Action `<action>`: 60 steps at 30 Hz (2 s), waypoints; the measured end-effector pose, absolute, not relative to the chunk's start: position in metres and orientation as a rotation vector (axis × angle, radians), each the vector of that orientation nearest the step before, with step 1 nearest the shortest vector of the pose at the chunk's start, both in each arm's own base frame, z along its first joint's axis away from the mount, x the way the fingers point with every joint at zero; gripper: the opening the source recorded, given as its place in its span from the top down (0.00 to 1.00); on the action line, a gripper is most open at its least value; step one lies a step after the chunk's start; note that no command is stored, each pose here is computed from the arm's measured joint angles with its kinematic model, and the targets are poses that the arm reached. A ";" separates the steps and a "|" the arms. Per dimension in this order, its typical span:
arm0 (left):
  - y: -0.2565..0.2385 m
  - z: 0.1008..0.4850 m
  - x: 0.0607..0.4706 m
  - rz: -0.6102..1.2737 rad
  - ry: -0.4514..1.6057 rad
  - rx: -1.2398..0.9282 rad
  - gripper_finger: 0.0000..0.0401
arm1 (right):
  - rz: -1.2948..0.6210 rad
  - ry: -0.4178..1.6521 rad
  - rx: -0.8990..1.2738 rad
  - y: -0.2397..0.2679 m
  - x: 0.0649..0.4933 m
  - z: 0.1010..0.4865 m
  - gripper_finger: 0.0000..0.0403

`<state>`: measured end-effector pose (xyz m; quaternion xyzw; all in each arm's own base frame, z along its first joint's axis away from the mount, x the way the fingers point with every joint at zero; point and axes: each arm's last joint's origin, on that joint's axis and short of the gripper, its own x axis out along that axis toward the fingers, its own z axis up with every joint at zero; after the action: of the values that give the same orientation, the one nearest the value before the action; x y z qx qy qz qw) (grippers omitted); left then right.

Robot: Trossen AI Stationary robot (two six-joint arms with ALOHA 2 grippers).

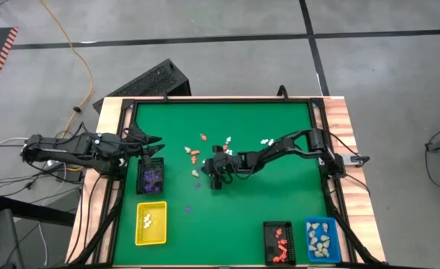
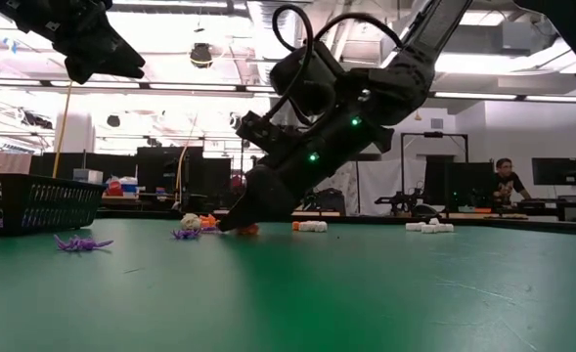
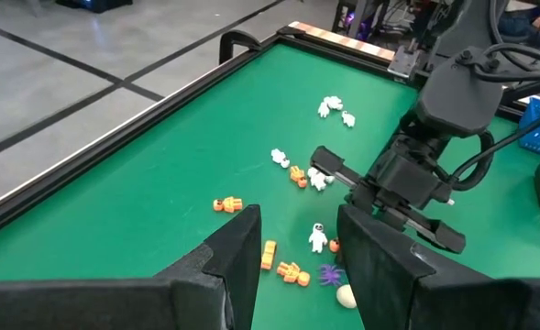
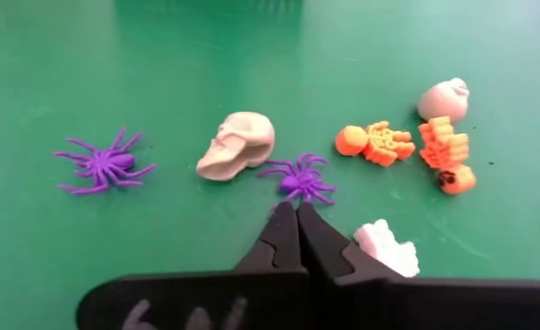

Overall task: Sort Halloween decoration
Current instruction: Put the purple spider toy into the top black basket

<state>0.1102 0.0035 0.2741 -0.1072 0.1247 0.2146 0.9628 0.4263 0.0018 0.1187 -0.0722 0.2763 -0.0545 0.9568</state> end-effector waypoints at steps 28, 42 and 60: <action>0.003 0.271 0.111 0.435 0.262 -0.215 0.67 | -0.105 0.473 -0.078 -0.012 0.439 0.128 0.46; 0.003 0.265 0.113 0.432 0.254 -0.203 0.67 | -0.078 0.486 -0.059 -0.009 0.453 0.110 0.49; 0.003 0.265 0.113 0.433 0.253 -0.209 0.67 | -0.142 0.540 0.004 -0.013 0.451 0.111 0.96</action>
<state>0.1131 0.0032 0.2653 -0.1034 0.1251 0.2138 0.9633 0.4508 -0.0131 0.1110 0.0018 0.2665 -0.0702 0.9613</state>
